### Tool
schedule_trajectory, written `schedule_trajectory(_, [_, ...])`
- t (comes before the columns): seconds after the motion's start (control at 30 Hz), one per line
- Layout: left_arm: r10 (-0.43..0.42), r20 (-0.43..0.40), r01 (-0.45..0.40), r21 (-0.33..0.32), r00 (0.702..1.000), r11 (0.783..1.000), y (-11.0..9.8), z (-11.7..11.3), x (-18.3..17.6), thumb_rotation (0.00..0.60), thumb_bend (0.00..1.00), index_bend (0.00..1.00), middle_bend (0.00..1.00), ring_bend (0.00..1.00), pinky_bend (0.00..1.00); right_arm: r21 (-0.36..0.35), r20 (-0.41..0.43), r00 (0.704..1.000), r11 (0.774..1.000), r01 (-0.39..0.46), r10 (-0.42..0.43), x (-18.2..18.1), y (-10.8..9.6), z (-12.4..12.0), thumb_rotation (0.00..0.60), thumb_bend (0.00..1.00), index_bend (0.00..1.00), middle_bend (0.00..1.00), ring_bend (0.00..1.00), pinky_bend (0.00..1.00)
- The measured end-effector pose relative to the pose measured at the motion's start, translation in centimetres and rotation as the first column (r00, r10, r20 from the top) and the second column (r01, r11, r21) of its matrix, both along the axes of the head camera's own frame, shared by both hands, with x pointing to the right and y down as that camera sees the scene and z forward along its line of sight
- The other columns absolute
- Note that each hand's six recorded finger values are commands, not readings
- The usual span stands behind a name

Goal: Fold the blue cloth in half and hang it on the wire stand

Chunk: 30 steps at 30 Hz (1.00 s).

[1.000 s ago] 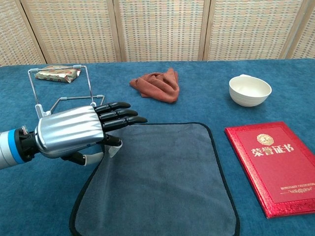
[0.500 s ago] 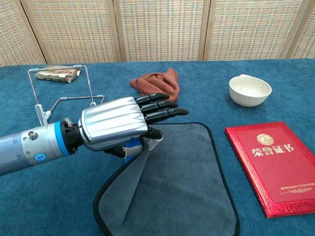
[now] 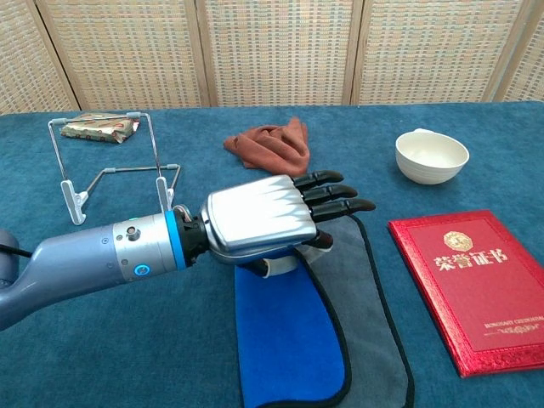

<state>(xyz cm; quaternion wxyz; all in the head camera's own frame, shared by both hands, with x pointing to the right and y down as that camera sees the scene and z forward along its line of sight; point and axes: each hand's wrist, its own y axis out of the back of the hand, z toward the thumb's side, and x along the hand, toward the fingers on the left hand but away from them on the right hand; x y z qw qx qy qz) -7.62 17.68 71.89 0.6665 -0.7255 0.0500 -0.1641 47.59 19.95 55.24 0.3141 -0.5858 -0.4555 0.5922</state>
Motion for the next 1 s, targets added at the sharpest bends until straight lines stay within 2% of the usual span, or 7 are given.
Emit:
schedule_trajectory(0.17, [-0.001,-0.002,0.001,-0.015,1.000,1.000,0.3,0.3,1.6,0.600,0.45,0.62,0.00,0.00,0.01,-0.005,0.002,1.000,1.000,-0.012,0.012,0.3,-0.2,0.1,0.600,0.00,0.00,0.00,0.00,0.00])
schedule_trajectory(1.0, [0.014,0.017,-0.014,0.013,1.000,1.000,0.1,0.7,6.4,0.600,0.44,0.62,0.00,0.00,0.01,-0.012,0.014,0.999,0.999,-0.049,0.049,1.4,-0.4,0.1,0.600,0.00,0.00,0.00,0.00,0.00])
